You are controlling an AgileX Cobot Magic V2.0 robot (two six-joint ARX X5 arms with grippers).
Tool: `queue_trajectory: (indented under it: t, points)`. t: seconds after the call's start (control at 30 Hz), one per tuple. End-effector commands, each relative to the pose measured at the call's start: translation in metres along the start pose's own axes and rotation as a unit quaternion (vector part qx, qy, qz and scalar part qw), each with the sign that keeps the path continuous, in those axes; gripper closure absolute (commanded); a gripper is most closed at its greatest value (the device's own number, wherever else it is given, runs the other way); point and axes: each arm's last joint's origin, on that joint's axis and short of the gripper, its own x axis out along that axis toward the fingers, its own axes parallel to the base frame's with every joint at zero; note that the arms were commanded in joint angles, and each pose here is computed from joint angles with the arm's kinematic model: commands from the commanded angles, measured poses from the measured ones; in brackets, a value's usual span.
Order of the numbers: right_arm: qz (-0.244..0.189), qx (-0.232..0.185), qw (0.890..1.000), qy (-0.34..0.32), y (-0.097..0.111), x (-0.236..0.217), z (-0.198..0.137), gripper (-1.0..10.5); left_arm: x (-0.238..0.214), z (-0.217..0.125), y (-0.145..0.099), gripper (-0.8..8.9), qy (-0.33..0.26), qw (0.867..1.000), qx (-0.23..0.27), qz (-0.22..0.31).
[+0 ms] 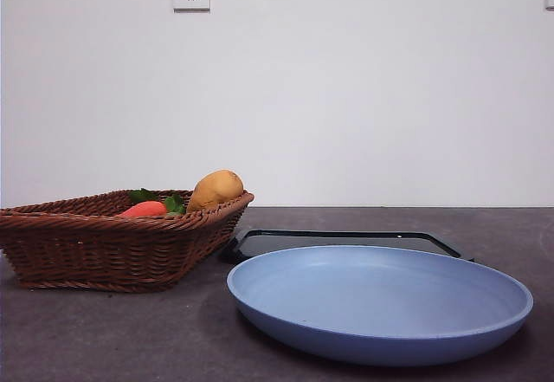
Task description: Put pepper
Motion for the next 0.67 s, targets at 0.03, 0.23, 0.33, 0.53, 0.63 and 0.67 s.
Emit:
queue_trajectory:
  t: [0.03, 0.23, 0.33, 0.53, 0.63, 0.67]
  points:
    - [0.007, 0.063, 0.998, -0.024, 0.004, -0.001, 0.011, 9.4, 0.0, 0.003, -0.002, 8.07, -0.01, 0.999, -0.041, -0.022]
    - [0.016, 0.056, 0.997, -0.045, 0.015, -0.003, 0.042, 9.4, -0.006, 0.024, -0.01, 8.07, -0.029, 0.997, -0.053, -0.042]
    - [0.015, 0.058, 0.997, -0.038, 0.019, 0.0, 0.06, 9.4, -0.008, 0.04, -0.017, 8.07, -0.026, 0.997, -0.052, -0.052]
    - [0.046, 0.064, 0.997, 0.014, 0.027, 0.013, 0.095, 9.4, -0.004, 0.079, -0.03, 8.07, 0.011, 0.994, -0.035, -0.103]
    - [0.065, 0.061, 0.995, 0.051, 0.032, 0.02, 0.112, 9.4, 0.0, 0.099, -0.037, 8.07, 0.042, 0.99, -0.021, -0.131]
    - [0.072, 0.059, 0.994, 0.062, 0.033, 0.022, 0.117, 9.4, 0.002, 0.104, -0.038, 8.07, 0.05, 0.989, -0.016, -0.136]
